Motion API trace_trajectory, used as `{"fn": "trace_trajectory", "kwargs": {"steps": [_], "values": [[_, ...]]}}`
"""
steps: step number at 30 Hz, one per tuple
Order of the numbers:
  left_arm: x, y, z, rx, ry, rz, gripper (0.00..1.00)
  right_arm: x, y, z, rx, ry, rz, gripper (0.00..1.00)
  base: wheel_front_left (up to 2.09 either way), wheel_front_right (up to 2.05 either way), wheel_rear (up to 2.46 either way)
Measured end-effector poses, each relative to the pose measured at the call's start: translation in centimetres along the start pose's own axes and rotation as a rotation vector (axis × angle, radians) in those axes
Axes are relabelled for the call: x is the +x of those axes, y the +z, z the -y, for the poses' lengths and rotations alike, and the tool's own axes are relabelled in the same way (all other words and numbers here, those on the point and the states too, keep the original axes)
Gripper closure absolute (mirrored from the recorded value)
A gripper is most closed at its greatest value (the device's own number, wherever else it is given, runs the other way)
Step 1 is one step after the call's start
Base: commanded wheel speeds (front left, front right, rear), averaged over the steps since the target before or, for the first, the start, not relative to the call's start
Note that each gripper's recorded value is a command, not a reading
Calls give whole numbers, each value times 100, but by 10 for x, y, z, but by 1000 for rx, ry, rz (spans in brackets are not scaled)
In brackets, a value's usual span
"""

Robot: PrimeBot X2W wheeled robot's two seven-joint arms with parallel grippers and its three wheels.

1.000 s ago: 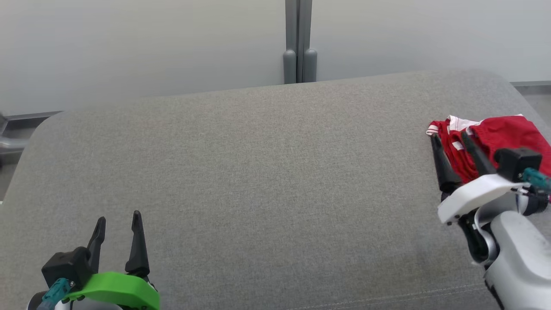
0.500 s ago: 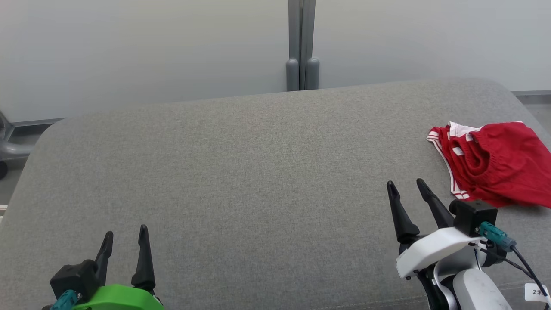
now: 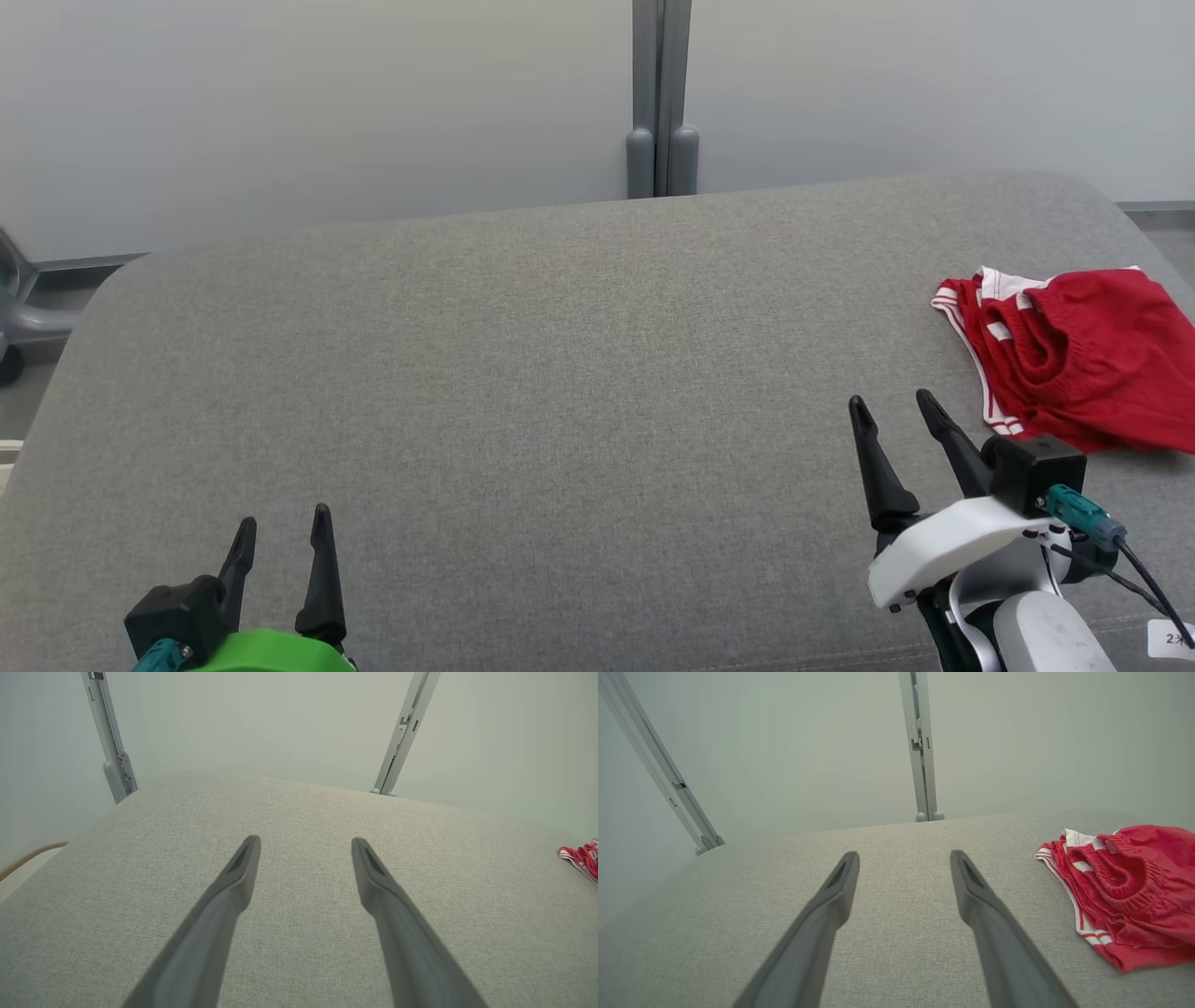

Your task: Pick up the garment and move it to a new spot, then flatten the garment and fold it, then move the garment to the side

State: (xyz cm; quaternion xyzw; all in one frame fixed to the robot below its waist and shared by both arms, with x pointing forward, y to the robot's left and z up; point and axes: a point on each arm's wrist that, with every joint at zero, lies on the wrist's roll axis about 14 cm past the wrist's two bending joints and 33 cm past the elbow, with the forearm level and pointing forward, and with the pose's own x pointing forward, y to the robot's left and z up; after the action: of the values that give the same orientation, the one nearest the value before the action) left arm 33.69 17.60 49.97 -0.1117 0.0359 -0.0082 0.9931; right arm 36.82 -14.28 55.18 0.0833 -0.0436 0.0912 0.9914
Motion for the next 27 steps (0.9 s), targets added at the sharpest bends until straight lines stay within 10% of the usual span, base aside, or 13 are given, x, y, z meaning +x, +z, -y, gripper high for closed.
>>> {"fn": "trace_trajectory", "kwargs": {"steps": [20,21,27], "values": [[-5,-4,2,9,-12,-6,0,-2,-2,-6,24,15,-7,0,0,0,0],[-6,-4,3,11,-16,-6,100,-2,-2,-6,24,17,-7,100,0,0,0],[-10,-24,8,-23,-10,-67,100,-13,-30,-2,56,-7,-89,100,0,0,0]]}}
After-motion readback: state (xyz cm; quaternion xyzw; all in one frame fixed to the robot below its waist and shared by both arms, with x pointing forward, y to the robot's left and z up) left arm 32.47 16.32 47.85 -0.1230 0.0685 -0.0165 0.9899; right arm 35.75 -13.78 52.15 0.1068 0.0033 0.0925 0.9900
